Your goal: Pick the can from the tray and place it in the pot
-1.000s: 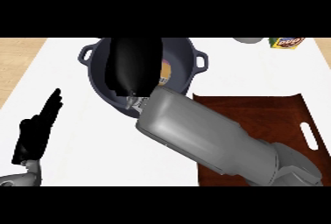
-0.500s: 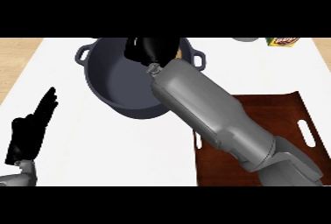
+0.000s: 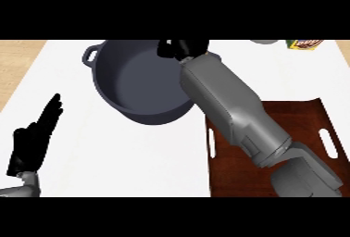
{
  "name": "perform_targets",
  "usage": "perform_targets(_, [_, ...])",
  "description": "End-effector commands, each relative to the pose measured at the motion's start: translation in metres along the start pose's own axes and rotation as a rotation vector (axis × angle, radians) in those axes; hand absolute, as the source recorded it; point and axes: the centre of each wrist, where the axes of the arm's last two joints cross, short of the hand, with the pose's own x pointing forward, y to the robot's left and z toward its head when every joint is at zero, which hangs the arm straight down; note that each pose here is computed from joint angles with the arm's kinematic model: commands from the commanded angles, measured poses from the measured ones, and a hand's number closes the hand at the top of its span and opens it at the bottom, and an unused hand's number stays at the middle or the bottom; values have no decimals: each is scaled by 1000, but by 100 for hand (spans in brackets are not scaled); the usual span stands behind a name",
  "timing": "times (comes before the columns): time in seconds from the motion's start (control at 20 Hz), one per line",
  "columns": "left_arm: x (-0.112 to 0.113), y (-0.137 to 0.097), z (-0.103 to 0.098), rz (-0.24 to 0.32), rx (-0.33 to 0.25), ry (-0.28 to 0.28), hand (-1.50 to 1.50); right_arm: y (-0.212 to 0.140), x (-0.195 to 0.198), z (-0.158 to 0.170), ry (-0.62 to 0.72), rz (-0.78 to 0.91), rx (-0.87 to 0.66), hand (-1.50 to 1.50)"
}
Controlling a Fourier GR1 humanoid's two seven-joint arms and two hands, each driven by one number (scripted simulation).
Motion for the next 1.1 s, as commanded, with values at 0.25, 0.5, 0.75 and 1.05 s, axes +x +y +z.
perform_targets(0.25, [3, -9, -8, 3, -9, -15, 0, 15, -32, -11, 75, -209, 64, -150])
perform_targets(0.5, [1, 0, 0, -11, -7, -27, 0, 18, -38, -13, 45, -260, 44, -150])
perform_targets(0.75, [9, -10, -7, 5, 2, -25, 0, 3, -30, -13, -31, -537, -176, -150])
perform_targets(1.05, [-5, 11, 0, -6, 13, 9, 0, -7, -35, -14, -5, -768, -177, -150])
